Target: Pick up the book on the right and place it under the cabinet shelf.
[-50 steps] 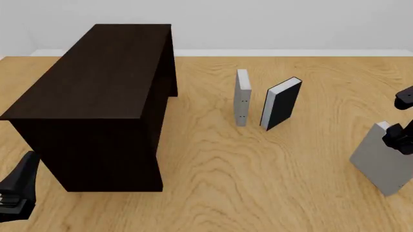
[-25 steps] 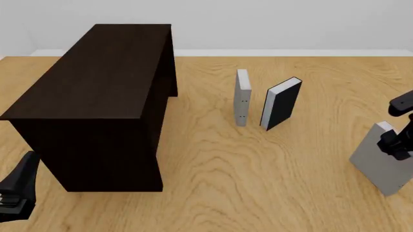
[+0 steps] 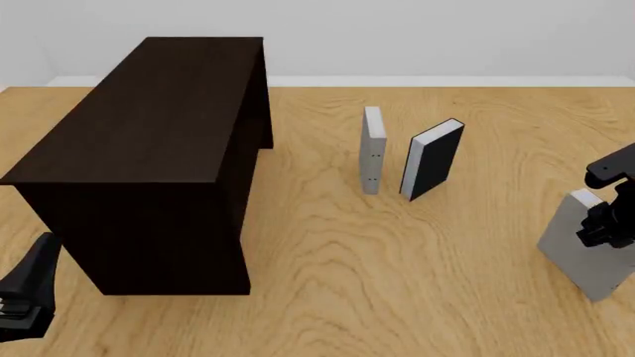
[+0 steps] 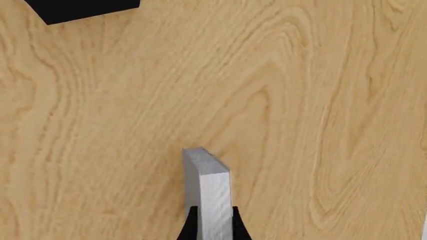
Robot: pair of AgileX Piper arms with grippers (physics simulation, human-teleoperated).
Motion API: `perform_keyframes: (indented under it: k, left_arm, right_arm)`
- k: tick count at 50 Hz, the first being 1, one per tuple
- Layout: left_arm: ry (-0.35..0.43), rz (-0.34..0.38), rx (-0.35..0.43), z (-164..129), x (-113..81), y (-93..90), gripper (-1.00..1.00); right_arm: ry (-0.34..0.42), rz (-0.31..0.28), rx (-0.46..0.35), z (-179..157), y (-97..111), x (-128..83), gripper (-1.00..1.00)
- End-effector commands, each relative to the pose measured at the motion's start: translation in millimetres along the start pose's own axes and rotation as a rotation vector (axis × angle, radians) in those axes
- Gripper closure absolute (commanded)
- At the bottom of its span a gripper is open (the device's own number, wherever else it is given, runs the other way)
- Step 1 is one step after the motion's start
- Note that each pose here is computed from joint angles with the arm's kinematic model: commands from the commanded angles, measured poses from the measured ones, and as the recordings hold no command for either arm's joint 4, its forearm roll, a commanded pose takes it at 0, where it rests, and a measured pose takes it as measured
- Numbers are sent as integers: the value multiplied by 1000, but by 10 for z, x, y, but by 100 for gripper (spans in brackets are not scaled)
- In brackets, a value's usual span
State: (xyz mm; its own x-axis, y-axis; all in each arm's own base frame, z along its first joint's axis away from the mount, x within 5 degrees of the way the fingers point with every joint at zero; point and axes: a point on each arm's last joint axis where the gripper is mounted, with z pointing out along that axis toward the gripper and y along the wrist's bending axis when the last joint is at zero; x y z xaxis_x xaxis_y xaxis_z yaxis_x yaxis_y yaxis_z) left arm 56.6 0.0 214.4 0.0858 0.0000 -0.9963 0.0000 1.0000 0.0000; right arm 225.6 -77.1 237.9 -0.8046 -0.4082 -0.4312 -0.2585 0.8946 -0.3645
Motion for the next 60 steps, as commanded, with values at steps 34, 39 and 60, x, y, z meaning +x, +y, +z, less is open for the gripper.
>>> perform_keyframes:
  k: [34, 39, 60]
  left_arm:
    - [0, 0, 0, 0, 0, 0, -100]
    - [0, 0, 0, 0, 0, 0, -100]
    - [0, 0, 0, 0, 0, 0, -100]
  right_arm:
    - [-219, 179, -10, -1115, 34, -592, 100]
    - [-273, 248, -76, -1372, 199, -667, 100]
    - [-341, 603, -327, -1789, 723, -299, 100]
